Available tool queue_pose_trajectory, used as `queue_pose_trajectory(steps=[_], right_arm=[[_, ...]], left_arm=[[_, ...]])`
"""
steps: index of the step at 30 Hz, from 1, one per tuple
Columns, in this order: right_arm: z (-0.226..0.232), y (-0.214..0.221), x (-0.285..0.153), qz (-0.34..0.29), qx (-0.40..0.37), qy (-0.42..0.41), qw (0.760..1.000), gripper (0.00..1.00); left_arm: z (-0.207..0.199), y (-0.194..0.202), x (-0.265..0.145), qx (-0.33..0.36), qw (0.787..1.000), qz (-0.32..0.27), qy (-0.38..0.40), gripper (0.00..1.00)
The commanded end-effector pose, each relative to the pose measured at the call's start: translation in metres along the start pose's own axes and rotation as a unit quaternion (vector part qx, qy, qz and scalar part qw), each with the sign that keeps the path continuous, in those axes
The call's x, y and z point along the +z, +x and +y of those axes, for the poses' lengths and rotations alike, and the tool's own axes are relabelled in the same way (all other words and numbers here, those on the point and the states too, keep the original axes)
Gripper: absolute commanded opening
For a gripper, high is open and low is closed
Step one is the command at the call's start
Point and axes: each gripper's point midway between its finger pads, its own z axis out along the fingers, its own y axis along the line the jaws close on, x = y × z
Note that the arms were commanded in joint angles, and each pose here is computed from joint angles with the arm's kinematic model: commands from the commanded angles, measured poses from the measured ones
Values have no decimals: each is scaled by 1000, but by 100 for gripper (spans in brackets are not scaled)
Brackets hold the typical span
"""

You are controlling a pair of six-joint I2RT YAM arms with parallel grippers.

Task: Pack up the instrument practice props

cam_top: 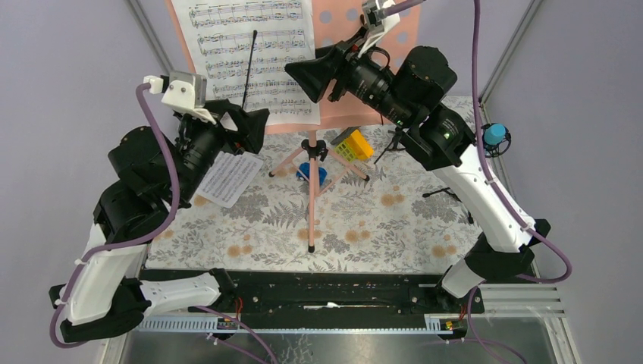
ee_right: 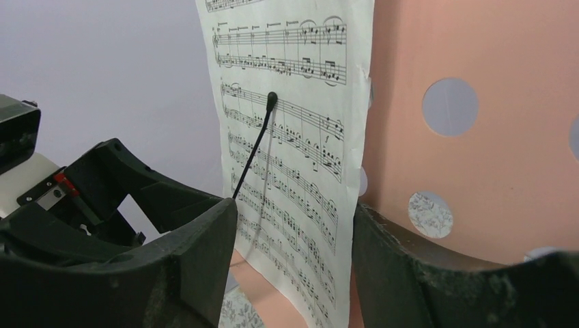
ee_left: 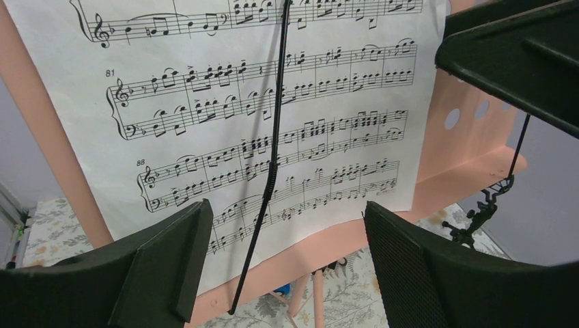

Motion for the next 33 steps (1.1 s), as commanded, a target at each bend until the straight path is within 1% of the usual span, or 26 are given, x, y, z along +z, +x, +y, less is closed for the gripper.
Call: queue_pose_trajectory(steps=[1,4,9,14,19,22,25,30,33], right_arm=[[10,-5,0,-12,-1,-23,1000,63],[8,-2,0,-9,-1,-20,1000,57],[8,0,1,-7,-2,-21,1000,40],[9,-2,-1,-9,-6,-23,1000,28],[9,-2,-5,-11,-10,-22,1000,18],[10,-4,-7,-12,-11,-23,1000,15],[11,-6,-8,-15,-13,-25,999,13],[14,-9,-11,-27,-13,-33,999,10],[16,-13,-13,-34,-13,-37,999,6]], left_arm=[[4,-11,5,8,1000,-22,-17,87],[6,-13,7,13,999,-25,-25,88],[6,-18,11,12,999,-32,-33,87],[4,-17,18,13,999,-32,-35,80],[3,-11,23,15,999,-28,-42,67],[4,-10,24,15,998,-28,-47,57],[7,-11,23,15,998,-31,-51,43],[9,-12,22,16,998,-33,-54,17],[10,-10,22,18,998,-32,-57,7]])
